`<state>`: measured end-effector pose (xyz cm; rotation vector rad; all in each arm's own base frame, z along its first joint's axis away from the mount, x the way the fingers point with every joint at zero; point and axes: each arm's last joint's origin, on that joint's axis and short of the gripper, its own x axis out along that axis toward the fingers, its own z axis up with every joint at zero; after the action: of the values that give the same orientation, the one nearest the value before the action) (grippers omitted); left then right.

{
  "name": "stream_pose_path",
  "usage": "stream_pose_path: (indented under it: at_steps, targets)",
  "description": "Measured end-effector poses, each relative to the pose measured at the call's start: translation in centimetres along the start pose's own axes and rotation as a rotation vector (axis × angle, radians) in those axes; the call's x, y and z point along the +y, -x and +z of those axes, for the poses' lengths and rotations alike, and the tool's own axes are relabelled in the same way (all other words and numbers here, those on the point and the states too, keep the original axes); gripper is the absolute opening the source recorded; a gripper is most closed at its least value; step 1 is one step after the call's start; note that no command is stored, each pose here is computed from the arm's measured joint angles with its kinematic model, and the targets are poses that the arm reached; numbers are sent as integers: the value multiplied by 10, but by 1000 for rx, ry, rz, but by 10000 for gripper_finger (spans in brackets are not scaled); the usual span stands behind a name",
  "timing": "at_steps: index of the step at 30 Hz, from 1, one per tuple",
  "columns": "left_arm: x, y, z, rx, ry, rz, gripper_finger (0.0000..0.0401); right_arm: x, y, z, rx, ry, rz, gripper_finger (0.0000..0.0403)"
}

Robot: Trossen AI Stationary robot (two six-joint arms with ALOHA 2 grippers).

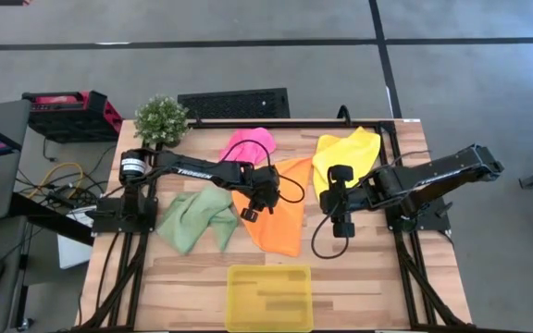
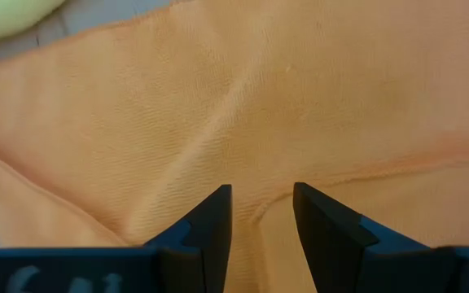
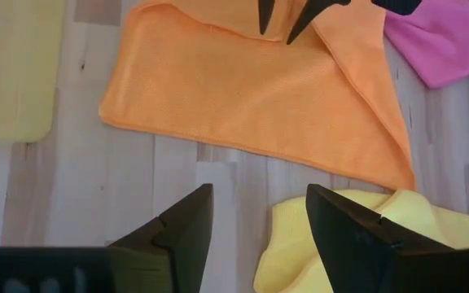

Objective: Fold microfiber towels
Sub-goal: Fold the orange microfiber cloth

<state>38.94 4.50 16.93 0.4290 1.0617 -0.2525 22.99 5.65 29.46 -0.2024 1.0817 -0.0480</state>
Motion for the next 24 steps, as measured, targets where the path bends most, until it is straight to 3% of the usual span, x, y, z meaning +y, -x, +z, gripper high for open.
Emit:
stream_pose_path:
  at_steps: [6,15,24]
  targets:
    - [1,0,-1,4,-28,5,125,0,0,0,0,0,0,221]
    - [-4,-27,-6,59,-66,-34,123,0,0,0,6,1,-1,221]
    - [-3,-20,-4,58,-53,-20,44,0,0,0,6,3,-1,221]
